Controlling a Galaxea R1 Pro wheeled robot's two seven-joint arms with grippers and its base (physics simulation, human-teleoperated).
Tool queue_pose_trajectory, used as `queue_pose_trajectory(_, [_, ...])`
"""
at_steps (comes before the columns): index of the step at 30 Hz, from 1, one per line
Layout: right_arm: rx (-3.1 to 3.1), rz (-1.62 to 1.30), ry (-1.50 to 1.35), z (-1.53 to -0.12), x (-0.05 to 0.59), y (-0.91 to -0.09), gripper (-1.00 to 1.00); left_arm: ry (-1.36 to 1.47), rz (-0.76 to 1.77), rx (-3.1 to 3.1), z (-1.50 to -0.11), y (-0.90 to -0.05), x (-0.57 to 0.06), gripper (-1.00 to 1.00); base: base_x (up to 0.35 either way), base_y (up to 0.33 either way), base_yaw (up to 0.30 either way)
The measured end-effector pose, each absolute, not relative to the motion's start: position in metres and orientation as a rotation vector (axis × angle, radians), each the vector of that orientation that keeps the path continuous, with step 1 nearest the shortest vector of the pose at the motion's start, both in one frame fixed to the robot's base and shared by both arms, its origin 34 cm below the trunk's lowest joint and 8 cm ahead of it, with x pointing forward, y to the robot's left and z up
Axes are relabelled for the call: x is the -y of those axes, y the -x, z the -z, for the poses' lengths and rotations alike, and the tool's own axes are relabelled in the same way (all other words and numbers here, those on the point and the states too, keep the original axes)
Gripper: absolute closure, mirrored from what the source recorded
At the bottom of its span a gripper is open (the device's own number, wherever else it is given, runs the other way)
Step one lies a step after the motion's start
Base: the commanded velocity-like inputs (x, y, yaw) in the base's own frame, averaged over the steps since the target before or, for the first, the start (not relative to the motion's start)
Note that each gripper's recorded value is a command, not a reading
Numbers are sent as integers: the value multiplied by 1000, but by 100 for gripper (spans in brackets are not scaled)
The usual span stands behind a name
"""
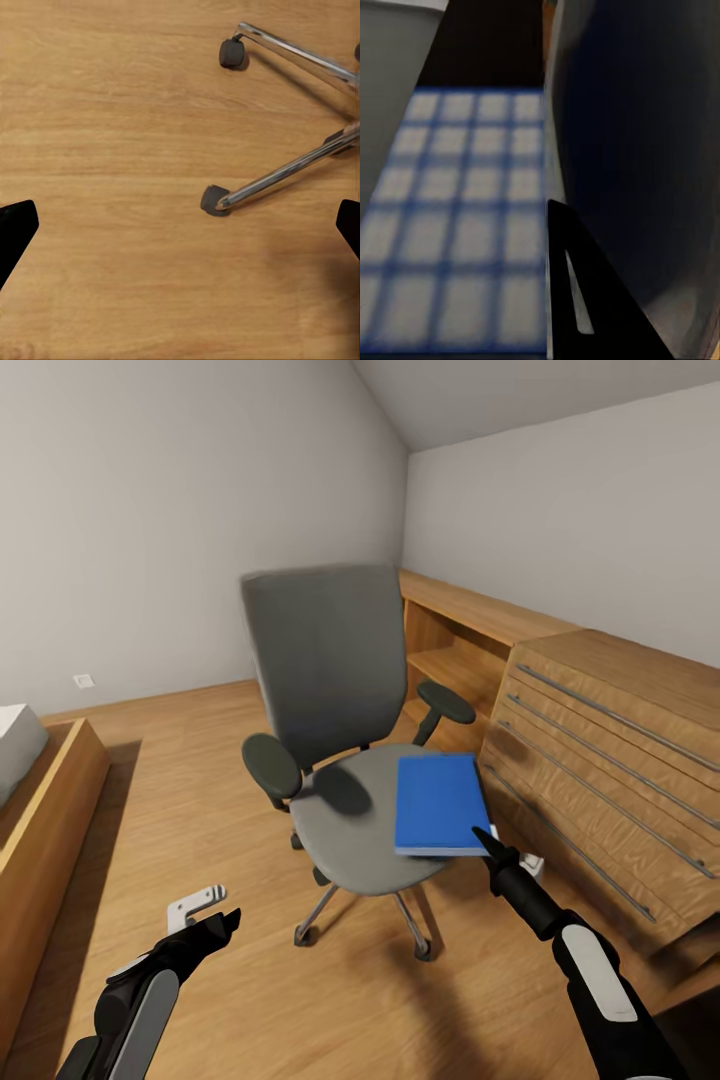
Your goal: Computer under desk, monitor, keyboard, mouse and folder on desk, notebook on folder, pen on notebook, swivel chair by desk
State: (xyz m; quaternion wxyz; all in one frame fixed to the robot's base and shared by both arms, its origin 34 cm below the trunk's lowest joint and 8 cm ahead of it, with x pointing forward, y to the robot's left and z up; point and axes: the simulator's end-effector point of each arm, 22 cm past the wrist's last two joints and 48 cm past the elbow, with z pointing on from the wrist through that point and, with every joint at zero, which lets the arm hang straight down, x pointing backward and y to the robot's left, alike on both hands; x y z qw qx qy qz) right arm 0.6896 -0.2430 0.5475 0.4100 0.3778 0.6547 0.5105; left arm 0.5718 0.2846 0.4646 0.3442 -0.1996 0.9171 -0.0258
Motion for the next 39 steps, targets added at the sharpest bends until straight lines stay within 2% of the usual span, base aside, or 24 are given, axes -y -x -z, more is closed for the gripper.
queue_pose_trajectory(7, [-1634,-1296,-913,-579,237,-697,100,519,69,-2384,-479,-575,-284,-100,-107,0,0])
queue_pose_trajectory(20, [-1780,-1365,-743,-619,149,-693,100,519,68,-2388,-506,-581,-284,-100,-315,0,0])
queue_pose_trajectory(30, [-1799,-1195,-722,-681,166,-687,100,446,91,-2430,-519,-581,-256,-100,-54,0,0])
queue_pose_trajectory(39, [-1691,-1274,-659,-731,183,-685,100,401,90,-2505,-514,-569,-236,-100,-1,0,0])
